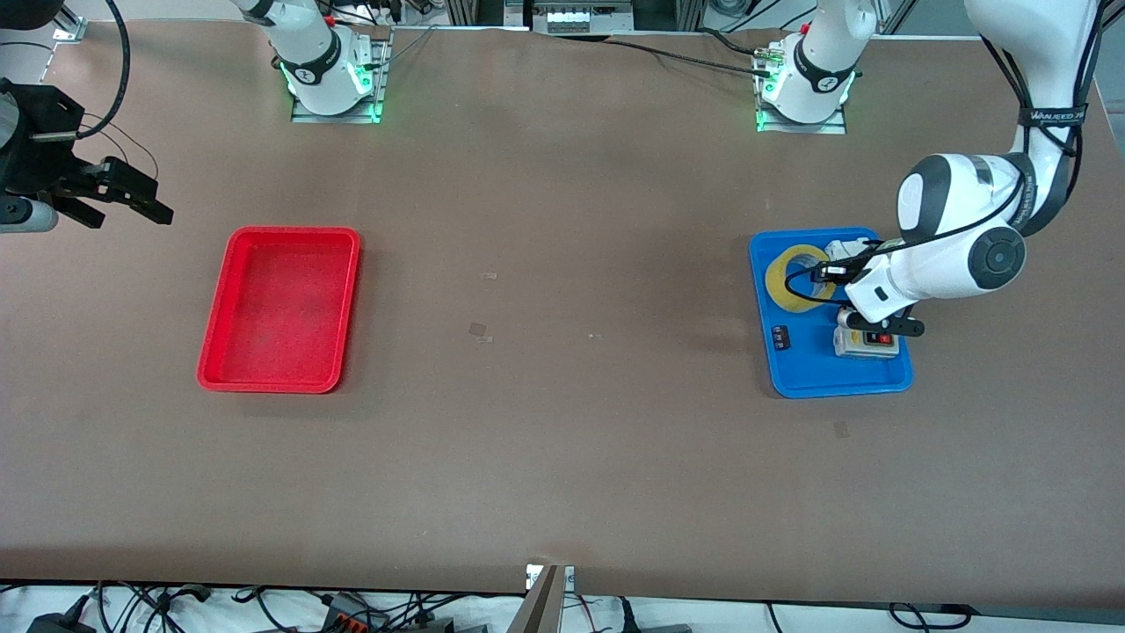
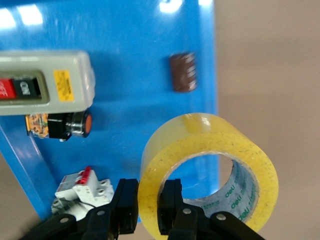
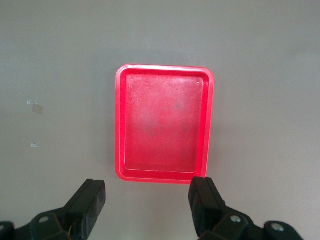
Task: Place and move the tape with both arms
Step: 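Lift the tape roll with the left gripper and set it mid-table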
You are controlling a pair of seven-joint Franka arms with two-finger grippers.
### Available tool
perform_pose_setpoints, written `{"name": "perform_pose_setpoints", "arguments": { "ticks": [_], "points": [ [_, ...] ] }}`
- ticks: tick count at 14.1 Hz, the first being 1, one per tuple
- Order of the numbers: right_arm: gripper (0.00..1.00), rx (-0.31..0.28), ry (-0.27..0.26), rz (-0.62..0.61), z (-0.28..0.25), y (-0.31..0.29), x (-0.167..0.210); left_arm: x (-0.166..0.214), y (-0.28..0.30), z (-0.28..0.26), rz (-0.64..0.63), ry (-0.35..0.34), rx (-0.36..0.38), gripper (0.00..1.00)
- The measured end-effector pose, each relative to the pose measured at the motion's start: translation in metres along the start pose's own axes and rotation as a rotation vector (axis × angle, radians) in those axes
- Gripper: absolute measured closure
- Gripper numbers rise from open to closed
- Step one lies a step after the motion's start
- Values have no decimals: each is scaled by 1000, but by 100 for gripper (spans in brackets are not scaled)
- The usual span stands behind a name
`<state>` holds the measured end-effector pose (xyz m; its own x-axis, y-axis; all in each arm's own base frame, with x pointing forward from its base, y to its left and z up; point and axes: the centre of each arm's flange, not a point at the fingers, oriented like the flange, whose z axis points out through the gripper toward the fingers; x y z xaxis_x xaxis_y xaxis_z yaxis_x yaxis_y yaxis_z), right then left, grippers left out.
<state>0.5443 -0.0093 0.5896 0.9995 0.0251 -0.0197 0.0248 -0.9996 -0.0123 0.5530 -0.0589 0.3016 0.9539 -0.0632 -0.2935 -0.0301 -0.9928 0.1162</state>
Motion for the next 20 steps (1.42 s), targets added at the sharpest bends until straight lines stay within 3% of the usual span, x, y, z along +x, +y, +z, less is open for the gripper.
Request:
{"name": "perform_pose_setpoints", "arguments": {
  "ticks": [5, 10, 14, 17, 20],
  "points": [
    [0, 0, 1, -1, 0, 0, 0, 6, 168, 18, -171, 5, -83, 77],
    [0, 0, 3, 2, -1, 1, 0, -17, 372, 92, -362, 112, -132, 79],
    [0, 0, 9, 4, -4, 2, 0, -32, 454, 155, -472, 117, -147, 74],
    [0, -1, 15, 2, -7, 1, 1, -16, 447, 147, -511, 130, -146, 42],
    [0, 0, -5, -2, 3, -1, 6, 8, 409, 66, -553, 145, -112, 4]
  ]
}}
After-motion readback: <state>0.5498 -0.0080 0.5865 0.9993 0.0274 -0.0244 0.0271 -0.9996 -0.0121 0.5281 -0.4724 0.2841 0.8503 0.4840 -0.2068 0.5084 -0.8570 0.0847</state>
